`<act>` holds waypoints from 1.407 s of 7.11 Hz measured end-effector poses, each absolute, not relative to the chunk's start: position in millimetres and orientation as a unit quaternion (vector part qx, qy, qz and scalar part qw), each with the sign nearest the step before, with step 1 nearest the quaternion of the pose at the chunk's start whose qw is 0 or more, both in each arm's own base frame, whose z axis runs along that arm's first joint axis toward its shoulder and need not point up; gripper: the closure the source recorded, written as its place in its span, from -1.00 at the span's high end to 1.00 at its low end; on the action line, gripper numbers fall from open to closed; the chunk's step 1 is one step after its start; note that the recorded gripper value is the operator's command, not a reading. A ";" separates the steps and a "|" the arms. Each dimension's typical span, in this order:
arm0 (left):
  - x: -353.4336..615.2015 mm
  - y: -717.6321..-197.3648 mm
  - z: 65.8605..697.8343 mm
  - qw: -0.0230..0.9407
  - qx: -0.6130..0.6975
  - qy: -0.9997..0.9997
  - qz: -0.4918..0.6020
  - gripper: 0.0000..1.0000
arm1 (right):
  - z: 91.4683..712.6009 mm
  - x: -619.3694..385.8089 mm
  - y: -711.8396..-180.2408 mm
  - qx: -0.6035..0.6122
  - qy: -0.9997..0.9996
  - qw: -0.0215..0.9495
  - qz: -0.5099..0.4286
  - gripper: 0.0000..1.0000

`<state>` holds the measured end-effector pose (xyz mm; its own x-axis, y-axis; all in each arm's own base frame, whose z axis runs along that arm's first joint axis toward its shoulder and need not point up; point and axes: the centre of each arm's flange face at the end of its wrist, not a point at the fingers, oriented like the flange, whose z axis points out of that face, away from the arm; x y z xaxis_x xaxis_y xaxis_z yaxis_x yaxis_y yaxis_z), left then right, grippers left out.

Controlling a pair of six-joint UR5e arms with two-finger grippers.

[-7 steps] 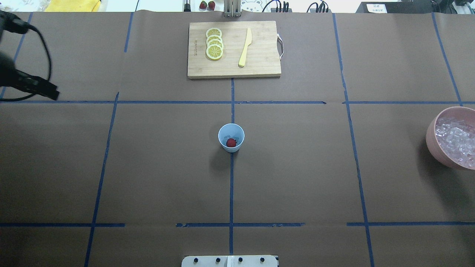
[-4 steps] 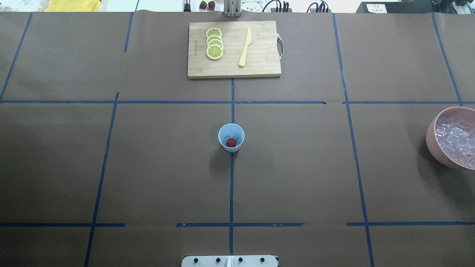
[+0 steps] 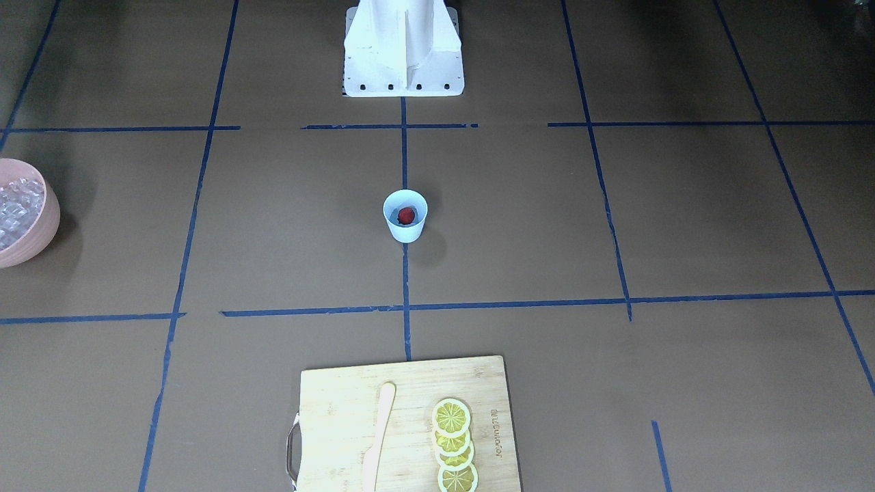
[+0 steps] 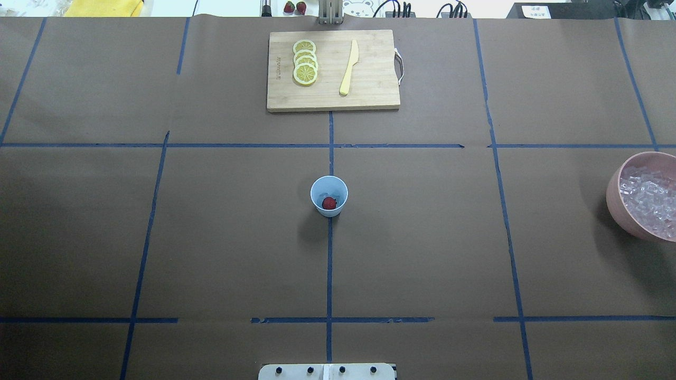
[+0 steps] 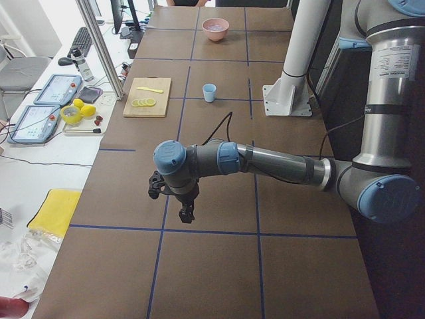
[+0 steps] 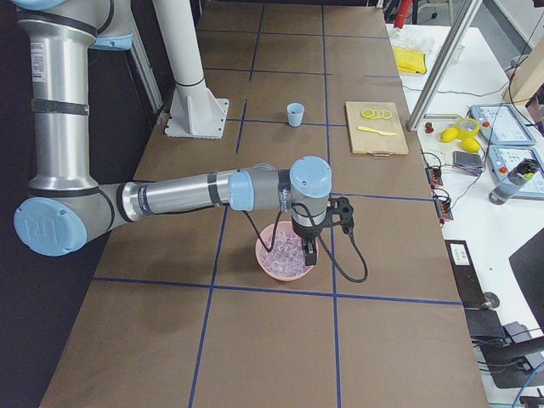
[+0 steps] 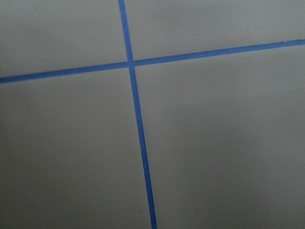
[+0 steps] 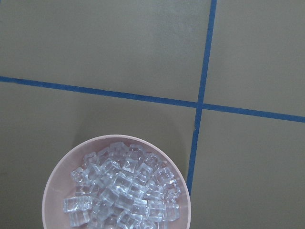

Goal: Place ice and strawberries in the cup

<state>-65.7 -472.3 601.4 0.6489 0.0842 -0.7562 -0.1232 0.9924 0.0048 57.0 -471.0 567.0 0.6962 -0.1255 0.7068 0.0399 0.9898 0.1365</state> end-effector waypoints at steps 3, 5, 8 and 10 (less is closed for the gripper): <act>-74.8 -459.8 614.8 0.910 -0.032 0.411 0.042 1.00 | 556.6 58.0 -471.9 0.064 -0.378 0.922 -0.048 1.00; -74.5 -455.3 622.0 0.908 -0.040 0.415 0.037 1.00 | 562.3 59.9 -465.8 0.061 -0.367 0.927 -0.046 1.00; -75.9 -449.3 622.7 0.909 -0.032 0.414 0.040 1.00 | 584.7 58.9 -455.3 0.040 -0.365 0.930 -0.039 1.00; -76.0 -444.9 624.7 0.910 -0.016 0.413 0.044 1.00 | 595.6 58.5 -451.6 0.029 -0.365 0.930 -0.035 1.00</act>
<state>-76.0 -444.9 624.7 0.6554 0.0669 -0.7523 -0.0941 0.9955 0.0065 58.5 -451.6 595.6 0.7312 -0.0862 0.6767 0.0446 0.9959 0.0788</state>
